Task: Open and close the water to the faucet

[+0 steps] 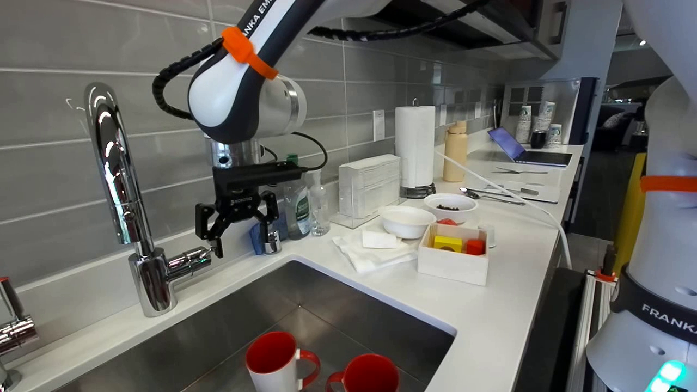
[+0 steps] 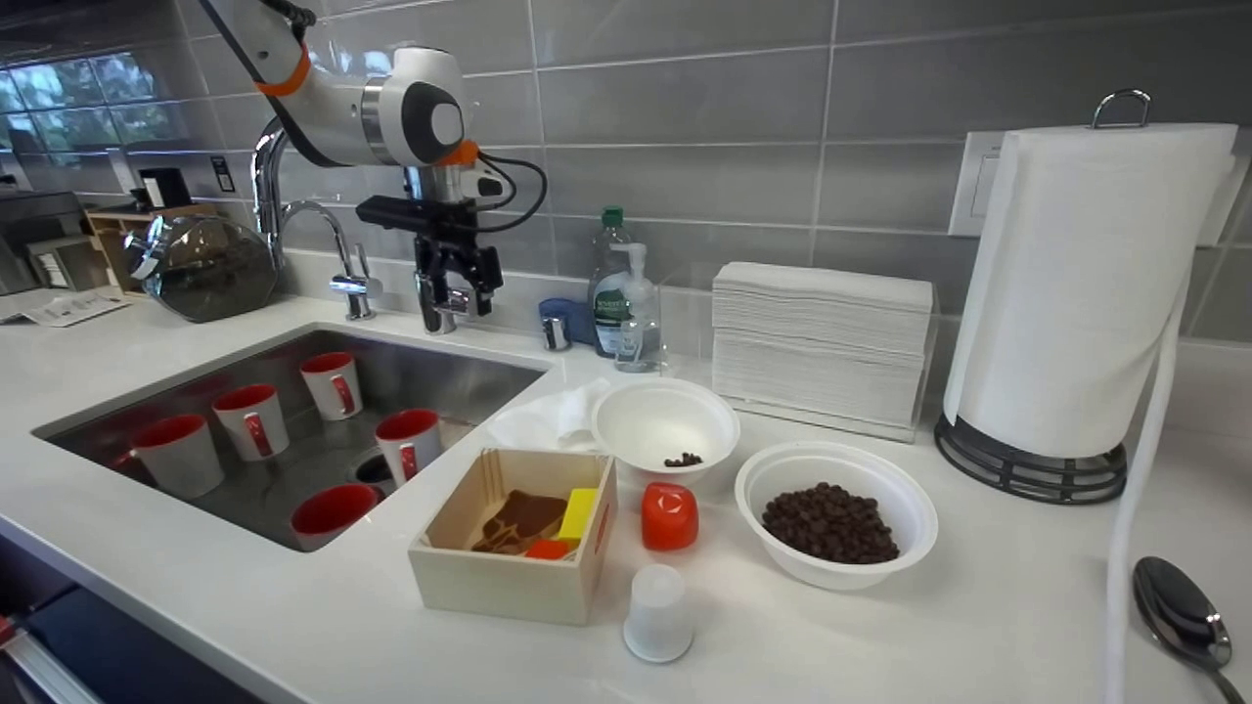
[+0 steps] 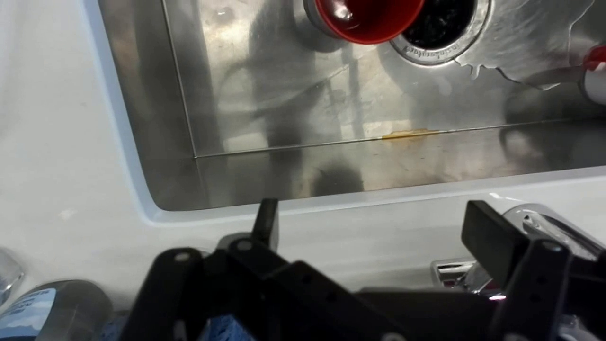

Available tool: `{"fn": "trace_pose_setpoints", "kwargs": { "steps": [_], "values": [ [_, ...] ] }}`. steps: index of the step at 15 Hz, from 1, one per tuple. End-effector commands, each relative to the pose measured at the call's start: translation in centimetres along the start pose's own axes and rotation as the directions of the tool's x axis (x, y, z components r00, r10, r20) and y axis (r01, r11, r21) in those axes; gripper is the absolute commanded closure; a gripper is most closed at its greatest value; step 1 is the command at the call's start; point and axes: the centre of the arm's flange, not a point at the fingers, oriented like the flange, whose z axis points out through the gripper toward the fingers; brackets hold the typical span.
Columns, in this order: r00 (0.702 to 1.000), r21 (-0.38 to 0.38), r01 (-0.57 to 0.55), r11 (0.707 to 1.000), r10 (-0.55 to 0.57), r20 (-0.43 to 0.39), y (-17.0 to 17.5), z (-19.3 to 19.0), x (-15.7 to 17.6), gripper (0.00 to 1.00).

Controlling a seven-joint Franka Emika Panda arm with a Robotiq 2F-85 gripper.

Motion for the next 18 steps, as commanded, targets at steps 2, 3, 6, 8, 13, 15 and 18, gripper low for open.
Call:
{"fn": "trace_pose_setpoints", "kwargs": {
  "steps": [2,3,6,8,13,15,18],
  "values": [
    [1.0,0.029,0.021,0.999,-0.022,0.005,-1.4,-1.2,-0.2,0.0],
    [1.0,0.029,0.022,0.999,-0.022,0.004,-1.3,-1.3,-0.2,0.0],
    [1.0,0.003,0.01,1.0,-0.01,0.003,-0.9,-2.1,-0.4,0.0],
    [1.0,-0.007,0.01,1.0,-0.01,-0.006,-0.6,-3.2,-0.6,0.0],
    [0.999,-0.048,0.032,0.998,-0.033,-0.033,0.5,-7.5,-1.5,0.0],
    [0.998,-0.056,0.041,0.998,-0.043,-0.038,0.8,-9.7,-2.3,0.0],
    [0.996,-0.078,0.045,0.996,-0.05,-0.069,1.6,-13.1,-3.4,0.0]
  ]
}}
